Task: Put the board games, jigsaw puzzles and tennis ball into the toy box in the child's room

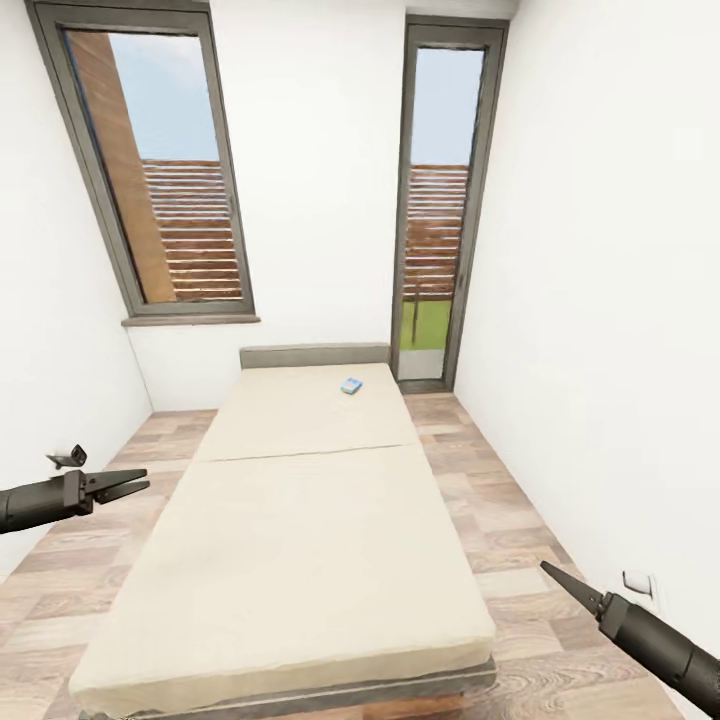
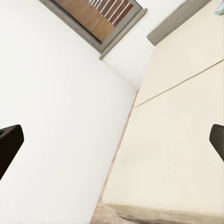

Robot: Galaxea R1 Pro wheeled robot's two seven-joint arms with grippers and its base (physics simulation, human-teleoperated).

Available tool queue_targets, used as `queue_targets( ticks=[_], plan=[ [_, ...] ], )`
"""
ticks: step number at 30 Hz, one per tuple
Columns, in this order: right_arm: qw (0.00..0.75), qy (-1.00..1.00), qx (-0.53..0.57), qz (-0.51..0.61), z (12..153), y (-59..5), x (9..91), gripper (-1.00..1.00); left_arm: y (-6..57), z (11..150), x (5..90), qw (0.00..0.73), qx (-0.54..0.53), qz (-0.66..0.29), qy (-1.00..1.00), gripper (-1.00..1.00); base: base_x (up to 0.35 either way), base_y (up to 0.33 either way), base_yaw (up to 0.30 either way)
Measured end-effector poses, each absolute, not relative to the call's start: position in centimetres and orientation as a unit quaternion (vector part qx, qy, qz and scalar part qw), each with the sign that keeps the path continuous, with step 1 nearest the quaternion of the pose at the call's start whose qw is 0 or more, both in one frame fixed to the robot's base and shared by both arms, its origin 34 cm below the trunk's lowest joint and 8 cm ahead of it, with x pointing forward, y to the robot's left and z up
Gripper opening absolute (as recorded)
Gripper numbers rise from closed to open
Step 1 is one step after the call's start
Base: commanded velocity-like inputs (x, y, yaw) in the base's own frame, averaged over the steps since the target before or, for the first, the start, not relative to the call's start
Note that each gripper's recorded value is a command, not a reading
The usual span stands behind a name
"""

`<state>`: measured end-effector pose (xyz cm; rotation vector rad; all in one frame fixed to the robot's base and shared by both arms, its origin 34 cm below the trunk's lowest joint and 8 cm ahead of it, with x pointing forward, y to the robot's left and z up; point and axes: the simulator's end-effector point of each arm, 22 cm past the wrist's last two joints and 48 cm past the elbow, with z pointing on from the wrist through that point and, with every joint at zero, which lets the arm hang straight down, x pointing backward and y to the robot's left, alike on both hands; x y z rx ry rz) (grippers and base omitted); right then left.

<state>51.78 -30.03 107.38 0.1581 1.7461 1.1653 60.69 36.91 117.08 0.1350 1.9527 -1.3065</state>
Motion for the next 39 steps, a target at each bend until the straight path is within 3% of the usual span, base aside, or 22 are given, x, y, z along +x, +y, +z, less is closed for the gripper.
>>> queue_targets(
  ticks=[18,39],
  plan=[
    [0.487,0.726,0.059,0.481,107.0,-29.2,52.0,1.00,36.7,116.9,60.8,0.383,0.053,-0.514,0.766,1.00,0.125,-0.265,0.257],
    [0.482,0.742,0.072,0.460,105.8,-29.6,52.5,1.00,36.6,116.9,60.8,0.383,0.052,-0.516,0.765,1.00,-0.032,-0.300,0.027]
  ],
)
